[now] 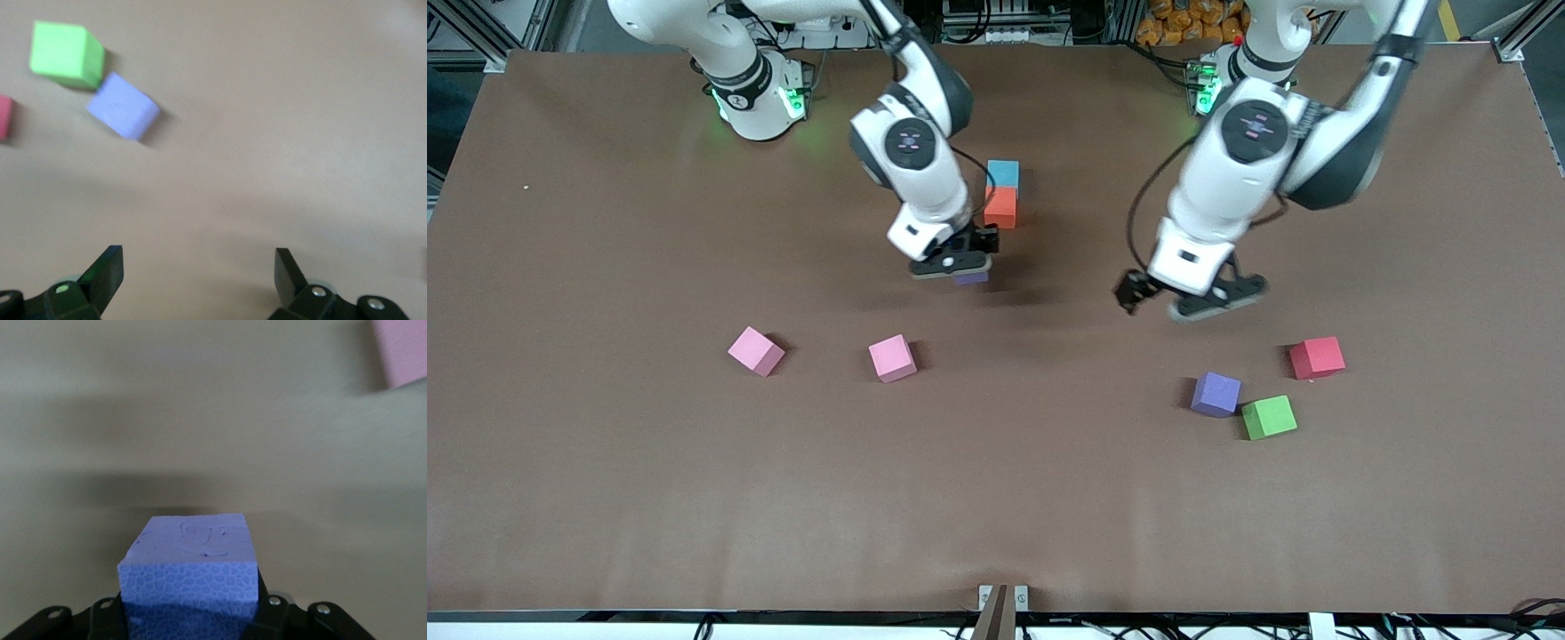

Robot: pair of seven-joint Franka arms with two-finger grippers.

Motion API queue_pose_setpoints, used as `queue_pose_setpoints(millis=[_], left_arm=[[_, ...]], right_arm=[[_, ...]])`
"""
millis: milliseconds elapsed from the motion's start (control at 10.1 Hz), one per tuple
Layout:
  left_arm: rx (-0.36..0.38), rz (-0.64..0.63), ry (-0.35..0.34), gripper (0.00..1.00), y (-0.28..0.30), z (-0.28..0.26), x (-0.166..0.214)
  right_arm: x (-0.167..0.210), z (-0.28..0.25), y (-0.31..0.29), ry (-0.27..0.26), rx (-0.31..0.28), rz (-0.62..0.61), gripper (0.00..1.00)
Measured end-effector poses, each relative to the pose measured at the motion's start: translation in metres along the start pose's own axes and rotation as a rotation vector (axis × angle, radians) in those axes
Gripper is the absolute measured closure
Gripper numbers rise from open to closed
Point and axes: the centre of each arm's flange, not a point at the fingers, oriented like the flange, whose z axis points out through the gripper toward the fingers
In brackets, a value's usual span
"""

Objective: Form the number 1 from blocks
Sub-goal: 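Place the purple cube by the orange cube while the left gripper reaches another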

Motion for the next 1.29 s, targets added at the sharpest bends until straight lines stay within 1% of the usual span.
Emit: queue_pose_setpoints(millis=[99,297,495,692,791,1088,1286], left_arm=[[0.005,0.03,-0.001,0.0,-0.015,0.003,0.014],[0.014,0.13,-0.034,0.0,-0.033,0.024,0.031],[0.004,0.247,-0.066,0.0,-0.045,0.049,0.052],[0.002,0.371,-0.081,0.0,-0.071,0.07,0.083],[0.005,0.402,-0.09,0.0,-0.08,0.079,0.091],[0.0,0.431,-0.122,0.0,-0.075,0.102,0.091],[-0.006,0.498,-0.126,0.0,-0.071,0.113,0.097]], right_arm=[[-0.005,0.014,-0.013,0.002,-0.003,-0.001,0.37],[-0.014,0.033,-0.025,-0.001,-0.013,-0.017,0.37],[-0.024,0.042,-0.031,-0.008,-0.021,-0.031,0.37],[-0.043,0.048,-0.043,-0.022,-0.031,-0.058,0.37],[-0.053,0.053,-0.047,-0.03,-0.04,-0.066,0.37],[-0.073,0.062,-0.052,-0.047,-0.058,-0.075,0.37],[-0.077,0.065,-0.052,-0.05,-0.064,-0.058,0.36]])
